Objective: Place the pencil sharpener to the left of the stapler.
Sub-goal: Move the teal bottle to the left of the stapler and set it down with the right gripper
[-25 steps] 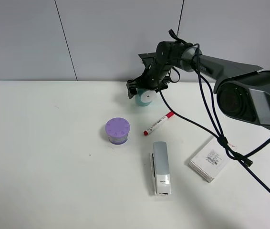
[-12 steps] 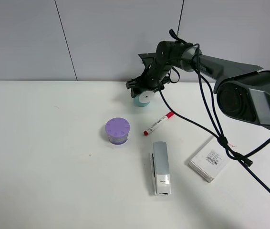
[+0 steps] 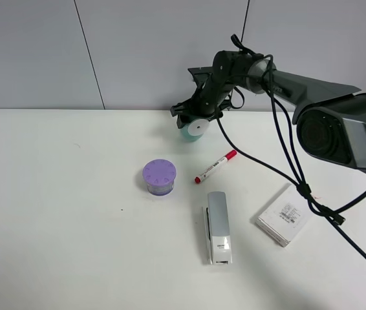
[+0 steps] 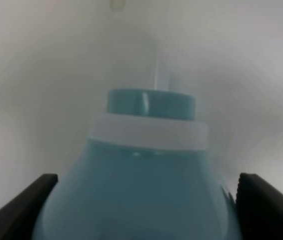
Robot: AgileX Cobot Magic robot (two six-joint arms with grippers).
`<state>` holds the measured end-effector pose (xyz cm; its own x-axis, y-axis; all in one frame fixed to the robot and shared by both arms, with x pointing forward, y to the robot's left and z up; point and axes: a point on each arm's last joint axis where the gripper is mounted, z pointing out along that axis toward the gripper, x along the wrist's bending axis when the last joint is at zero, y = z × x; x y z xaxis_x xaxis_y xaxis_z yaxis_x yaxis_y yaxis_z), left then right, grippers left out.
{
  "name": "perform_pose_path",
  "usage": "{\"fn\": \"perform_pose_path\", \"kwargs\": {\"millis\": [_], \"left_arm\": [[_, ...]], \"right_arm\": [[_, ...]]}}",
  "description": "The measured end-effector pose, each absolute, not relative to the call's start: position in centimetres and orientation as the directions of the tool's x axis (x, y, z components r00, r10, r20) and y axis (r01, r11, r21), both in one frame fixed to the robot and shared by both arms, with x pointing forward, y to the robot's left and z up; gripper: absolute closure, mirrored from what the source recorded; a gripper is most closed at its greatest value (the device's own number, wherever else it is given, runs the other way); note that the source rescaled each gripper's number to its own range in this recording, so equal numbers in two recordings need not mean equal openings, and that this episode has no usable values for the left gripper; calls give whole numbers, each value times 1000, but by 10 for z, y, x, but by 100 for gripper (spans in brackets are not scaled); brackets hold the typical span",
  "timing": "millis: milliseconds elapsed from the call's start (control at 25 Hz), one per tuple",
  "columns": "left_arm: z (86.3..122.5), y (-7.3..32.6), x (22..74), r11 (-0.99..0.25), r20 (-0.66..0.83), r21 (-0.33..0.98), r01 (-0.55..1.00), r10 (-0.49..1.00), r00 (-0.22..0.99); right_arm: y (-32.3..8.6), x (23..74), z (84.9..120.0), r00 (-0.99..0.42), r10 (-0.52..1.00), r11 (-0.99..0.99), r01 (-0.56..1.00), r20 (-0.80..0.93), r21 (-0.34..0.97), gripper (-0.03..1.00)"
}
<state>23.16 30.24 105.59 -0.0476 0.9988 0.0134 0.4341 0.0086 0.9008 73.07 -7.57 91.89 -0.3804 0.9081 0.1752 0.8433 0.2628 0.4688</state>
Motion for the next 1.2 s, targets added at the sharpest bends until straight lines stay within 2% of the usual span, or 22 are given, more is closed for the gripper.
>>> {"fn": "perform_pose_path", "kwargs": {"millis": [240, 520, 960, 1200], "left_arm": [[1056, 302, 232, 9, 13, 901, 434, 999, -48], [1056, 302, 232, 9, 13, 901, 434, 999, -48], [1056, 302, 232, 9, 13, 901, 434, 999, -48], [1056, 302, 232, 9, 13, 901, 434, 999, -48]], "right_arm": [[-74, 729, 933, -388, 905, 263, 834, 177, 484, 97], [-47, 703, 982, -463, 869, 319, 794, 175, 518, 97], [30, 615, 1060, -668, 728, 493, 664, 151, 563, 97], [61, 566, 1079, -741, 659, 579, 608, 128, 543, 97]]}}
